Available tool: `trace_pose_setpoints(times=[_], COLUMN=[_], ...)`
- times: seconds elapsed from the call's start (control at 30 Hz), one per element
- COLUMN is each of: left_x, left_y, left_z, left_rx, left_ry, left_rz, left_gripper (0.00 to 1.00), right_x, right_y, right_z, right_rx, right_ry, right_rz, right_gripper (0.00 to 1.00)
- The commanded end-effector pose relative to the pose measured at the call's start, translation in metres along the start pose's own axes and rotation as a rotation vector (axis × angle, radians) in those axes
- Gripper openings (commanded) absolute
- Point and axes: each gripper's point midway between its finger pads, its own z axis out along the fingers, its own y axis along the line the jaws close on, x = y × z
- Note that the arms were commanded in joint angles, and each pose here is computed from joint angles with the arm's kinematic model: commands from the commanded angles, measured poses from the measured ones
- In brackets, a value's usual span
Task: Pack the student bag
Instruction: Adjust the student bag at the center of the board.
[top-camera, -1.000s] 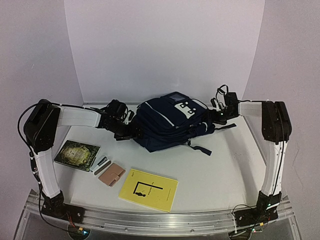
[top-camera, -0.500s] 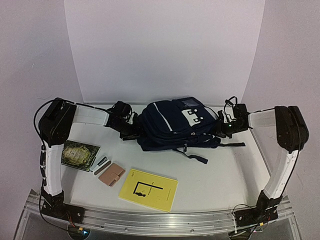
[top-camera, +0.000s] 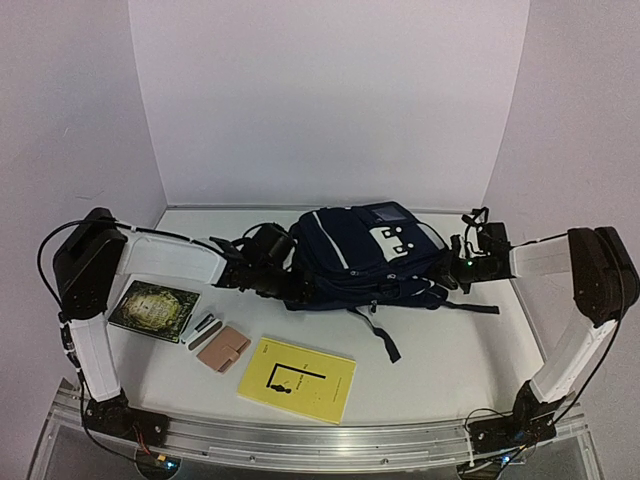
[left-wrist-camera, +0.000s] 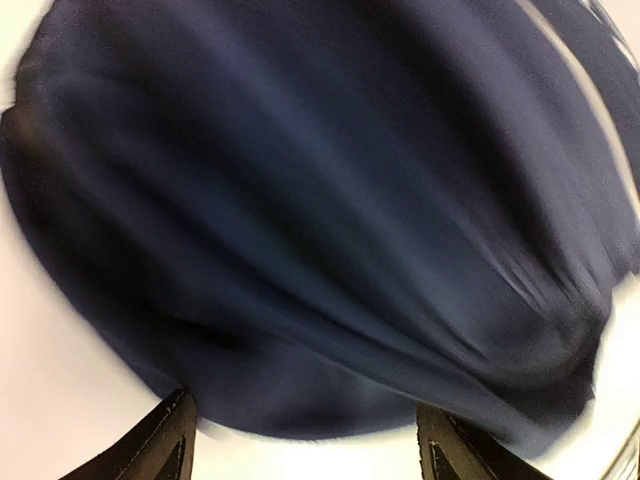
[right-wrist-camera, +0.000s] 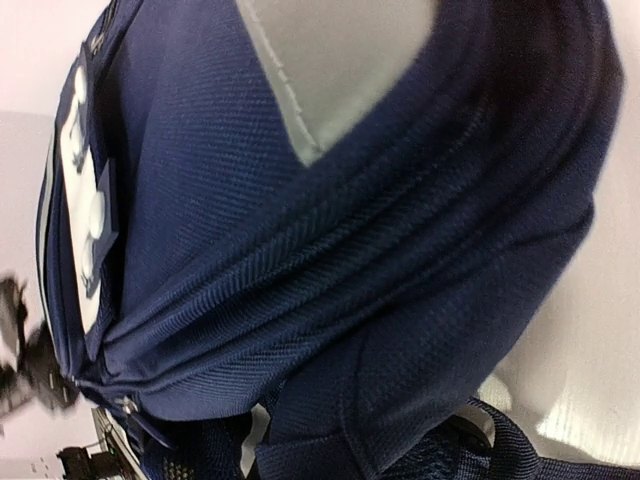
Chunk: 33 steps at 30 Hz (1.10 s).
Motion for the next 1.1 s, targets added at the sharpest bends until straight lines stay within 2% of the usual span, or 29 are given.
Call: trace_pose_setpoints(times=[0.0, 0.23, 0.37, 0.6, 0.77, 0.97, 1.07], left_x=[-0.013, 0.014, 0.017, 0.016, 0.023, 0.036, 0.04], left_y=[-0.03, -0.113, -0.131, -0.156, -0.172, -0.18, -0.179], left_z=[-0.016, 0.021, 0.043, 0.058, 0.043, -0.001, -0.009], left_rx=[-0.019, 0.069, 0.069, 0.075, 0.038, -0.023, -0.046], left_ry=[-0.163, -0.151, -0.148, -0.194, -0.277, -0.408, -0.425], left_rz=[0.002, 0.086, 0.064, 0.047, 0.036, 0.001, -0.021], left_gripper=[0.76, 0.74, 0.7, 0.6, 0.58, 0.66, 0.7], right_x=[-0.005, -0.005, -0.007, -0.008, -0.007, -0.008, -0.009], right_y=[0.048, 0.042, 0.041, 0.041, 0.038, 0.04, 0.041], right_z=[-0.009, -0.007, -0.009, -0.008, -0.005, -0.005, -0.007], right_rx=[-0.149, -0.127, -0.116, -0.108, -0.1, -0.096, -0.096], right_ry=[-0.041, -0.061, -0.078, -0.085, -0.08, -0.091, -0.096], right_rz=[-0.02, 0.032, 0.046, 0.084, 0.12, 0.123, 0.145], right_gripper=[0.0, 0.0, 0.0, 0.0, 0.0, 0.0, 0.0])
